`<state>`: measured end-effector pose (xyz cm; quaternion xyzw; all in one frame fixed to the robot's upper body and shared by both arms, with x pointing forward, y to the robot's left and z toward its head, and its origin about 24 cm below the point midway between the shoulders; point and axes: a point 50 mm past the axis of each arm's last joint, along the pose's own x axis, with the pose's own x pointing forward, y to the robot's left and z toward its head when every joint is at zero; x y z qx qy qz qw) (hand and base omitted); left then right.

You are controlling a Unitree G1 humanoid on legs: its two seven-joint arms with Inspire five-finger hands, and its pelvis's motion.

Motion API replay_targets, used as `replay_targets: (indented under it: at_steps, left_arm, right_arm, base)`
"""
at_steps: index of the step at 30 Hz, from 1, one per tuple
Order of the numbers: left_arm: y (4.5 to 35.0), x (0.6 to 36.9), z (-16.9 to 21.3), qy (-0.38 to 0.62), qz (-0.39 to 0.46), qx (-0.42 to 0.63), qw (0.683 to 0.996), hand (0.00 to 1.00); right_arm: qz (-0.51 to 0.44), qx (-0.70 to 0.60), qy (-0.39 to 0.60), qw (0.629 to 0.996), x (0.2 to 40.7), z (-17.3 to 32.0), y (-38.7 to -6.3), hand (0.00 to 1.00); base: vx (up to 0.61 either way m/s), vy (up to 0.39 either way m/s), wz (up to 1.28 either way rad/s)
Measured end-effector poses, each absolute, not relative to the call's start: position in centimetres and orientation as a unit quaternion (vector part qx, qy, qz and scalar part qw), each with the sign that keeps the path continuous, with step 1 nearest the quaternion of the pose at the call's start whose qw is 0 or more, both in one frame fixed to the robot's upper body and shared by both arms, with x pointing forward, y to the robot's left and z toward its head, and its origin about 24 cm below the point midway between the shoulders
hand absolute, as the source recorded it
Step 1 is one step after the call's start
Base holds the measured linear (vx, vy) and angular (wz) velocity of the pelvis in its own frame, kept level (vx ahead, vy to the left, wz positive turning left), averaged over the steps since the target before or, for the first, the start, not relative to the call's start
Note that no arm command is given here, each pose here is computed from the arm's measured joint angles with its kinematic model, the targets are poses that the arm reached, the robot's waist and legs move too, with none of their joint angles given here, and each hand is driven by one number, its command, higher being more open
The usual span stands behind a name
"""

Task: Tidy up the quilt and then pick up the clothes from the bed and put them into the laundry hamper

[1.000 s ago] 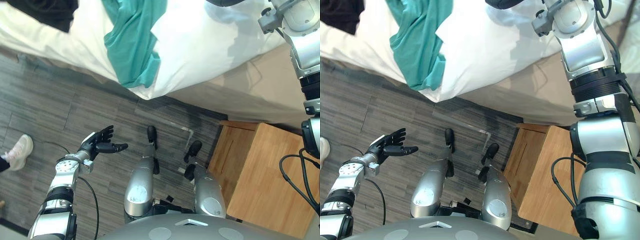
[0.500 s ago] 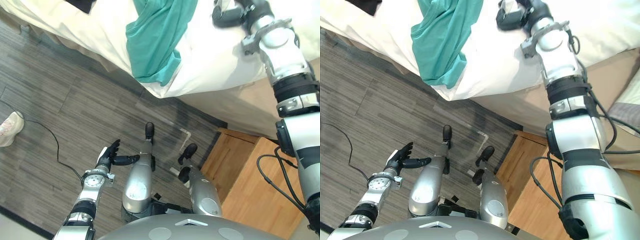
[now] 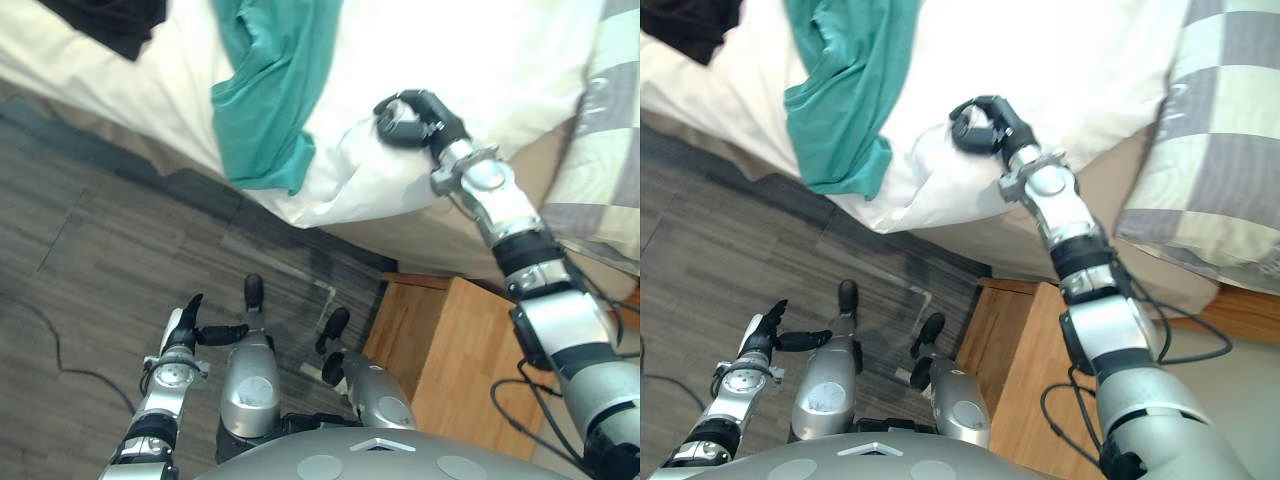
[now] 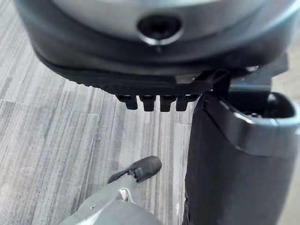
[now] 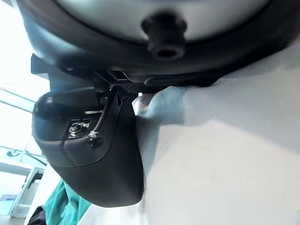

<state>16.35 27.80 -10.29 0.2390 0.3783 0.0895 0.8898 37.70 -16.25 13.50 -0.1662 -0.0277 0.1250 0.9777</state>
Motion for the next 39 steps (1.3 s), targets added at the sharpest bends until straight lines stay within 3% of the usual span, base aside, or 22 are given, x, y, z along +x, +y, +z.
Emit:
replay_targets:
  at_steps: [3, 4, 11, 15, 20, 23, 24, 29, 34, 39]
  left_arm:
    - [28.0, 14.9, -11.0, 0.41, 0.088, 0.239, 0.876, 1.0]
    - [27.9, 14.1, -11.4, 0.428, 0.08, 0.237, 0.869, 1.0]
    - [24.5, 10.9, -13.9, 0.499, 0.007, 0.212, 0.84, 1.0]
    - [23.1, 9.6, -15.0, 0.534, -0.017, 0.188, 0.824, 1.0]
    - [22.0, 7.5, -15.7, 0.559, -0.004, 0.113, 0.821, 1.0]
    - [21.6, 6.4, -16.0, 0.571, -0.007, 0.076, 0.817, 1.0]
    - [21.6, 6.0, -16.0, 0.575, -0.007, 0.065, 0.816, 1.0]
    - [21.3, 5.3, -16.1, 0.582, -0.006, 0.024, 0.813, 1.0]
    - [21.4, 4.7, -16.1, 0.586, 0.002, 0.012, 0.81, 1.0]
    - [21.4, 4.6, -16.1, 0.588, 0.006, 0.006, 0.809, 1.0]
  right_arm:
    - [0.122, -0.119, -0.008, 0.985, 34.9, 9.8, -16.1, 0.0]
    - [0.113, -0.101, 0.008, 0.988, 33.4, 8.1, -16.2, 1.0]
    - [-0.015, 0.029, 0.118, 0.993, 25.2, -0.1, -19.3, 1.0]
    - [-0.127, 0.125, 0.191, 0.965, 21.0, -4.9, -20.5, 1.0]
    - [-0.362, 0.364, 0.15, 0.845, 13.7, -9.0, -21.9, 1.0]
    - [-0.452, 0.393, 0.096, 0.795, 10.8, -9.1, -24.0, 1.0]
    - [-0.475, 0.394, 0.076, 0.783, 10.2, -8.9, -24.8, 0.0]
    - [-0.479, 0.379, -0.064, 0.789, 10.7, -4.1, -27.7, 0.0]
    - [-0.254, 0.381, -0.134, 0.879, 17.2, 1.5, -24.6, 0.0]
    - [-0.069, 0.401, -0.131, 0.904, 22.4, 4.3, -20.4, 0.0]
  base:
    - [0.07, -0.007, -0.27]
    - [0.07, -0.012, -0.33]
    - [0.04, 0.003, -0.33]
    - [0.0, 0.003, -0.43]
    - [0.04, -0.021, -0.54]
    - [0.07, -0.016, -0.31]
    - [0.1, -0.021, -0.19]
    - [0.05, -0.012, -0.07]
    - [-0.01, -0.014, 0.06]
    - [-0.04, -0.021, 0.29]
